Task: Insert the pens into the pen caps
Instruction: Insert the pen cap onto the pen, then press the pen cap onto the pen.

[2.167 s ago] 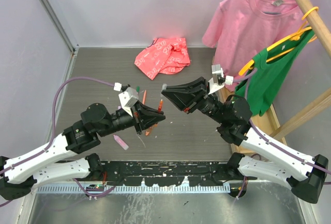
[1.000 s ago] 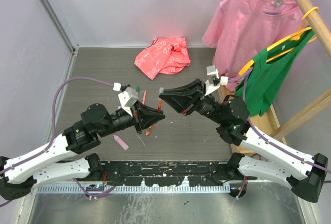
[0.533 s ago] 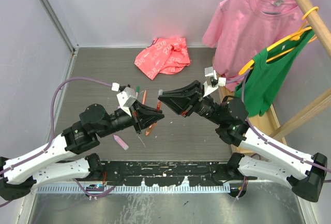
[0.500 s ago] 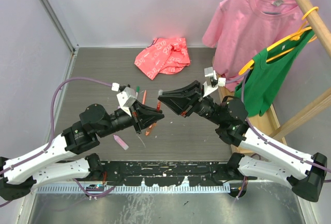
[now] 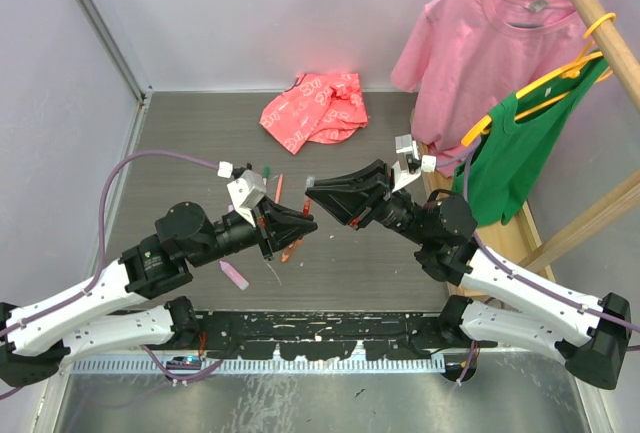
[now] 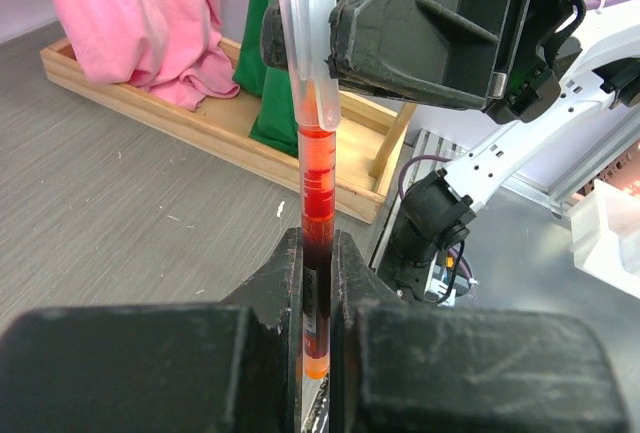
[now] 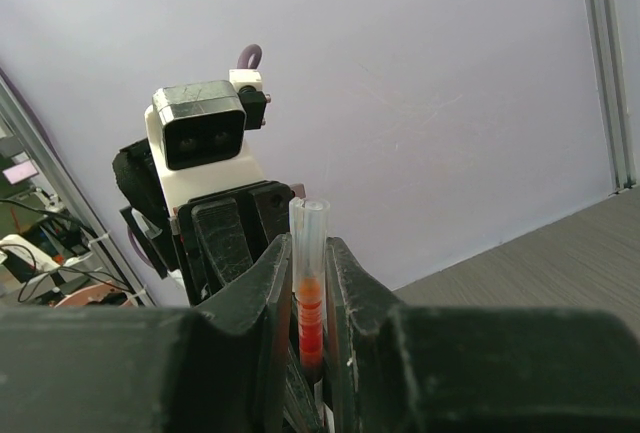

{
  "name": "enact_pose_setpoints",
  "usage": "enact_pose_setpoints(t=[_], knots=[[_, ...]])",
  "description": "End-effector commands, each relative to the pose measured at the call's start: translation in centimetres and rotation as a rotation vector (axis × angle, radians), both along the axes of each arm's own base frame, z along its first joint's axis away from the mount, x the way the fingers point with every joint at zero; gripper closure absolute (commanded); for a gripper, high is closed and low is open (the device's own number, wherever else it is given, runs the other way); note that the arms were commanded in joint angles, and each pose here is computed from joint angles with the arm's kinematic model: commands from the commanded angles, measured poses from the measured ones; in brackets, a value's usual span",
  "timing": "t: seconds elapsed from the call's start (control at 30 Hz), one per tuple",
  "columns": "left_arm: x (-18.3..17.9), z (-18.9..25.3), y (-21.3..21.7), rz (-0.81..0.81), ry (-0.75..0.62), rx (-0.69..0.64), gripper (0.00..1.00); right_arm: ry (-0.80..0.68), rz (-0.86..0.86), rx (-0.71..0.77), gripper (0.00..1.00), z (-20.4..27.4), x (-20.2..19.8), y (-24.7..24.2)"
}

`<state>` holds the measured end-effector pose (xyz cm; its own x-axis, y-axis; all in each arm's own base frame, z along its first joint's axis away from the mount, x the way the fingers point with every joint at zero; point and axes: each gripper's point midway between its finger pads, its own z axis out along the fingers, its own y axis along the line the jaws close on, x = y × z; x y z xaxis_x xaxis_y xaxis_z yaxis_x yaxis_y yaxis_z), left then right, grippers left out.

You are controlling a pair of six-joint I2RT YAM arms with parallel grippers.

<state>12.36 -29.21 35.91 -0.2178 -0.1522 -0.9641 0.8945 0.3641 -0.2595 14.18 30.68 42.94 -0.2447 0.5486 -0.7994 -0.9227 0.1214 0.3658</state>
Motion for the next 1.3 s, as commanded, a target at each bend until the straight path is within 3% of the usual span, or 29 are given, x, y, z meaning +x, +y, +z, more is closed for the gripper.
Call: enact_pose_setpoints(t=[0.0, 0.83, 1.27], knots=[[0.3, 5.2, 0.7, 0.031, -0.098, -0.146, 1.0, 0.018, 0.062, -0.047, 0.78, -1.6, -1.1, 0.9], [0.1, 3.6, 0.7, 0.02, -0.073, -0.105, 1.0, -0.088, -0.046, -0.051, 0.48, 2.1, -1.5, -2.0], [-0.7, 2.7, 0.2, -0.029, -0.067, -0.062, 1.0, -0.086, -0.144, -0.099, 0.4, 4.5, -0.1, -2.8]])
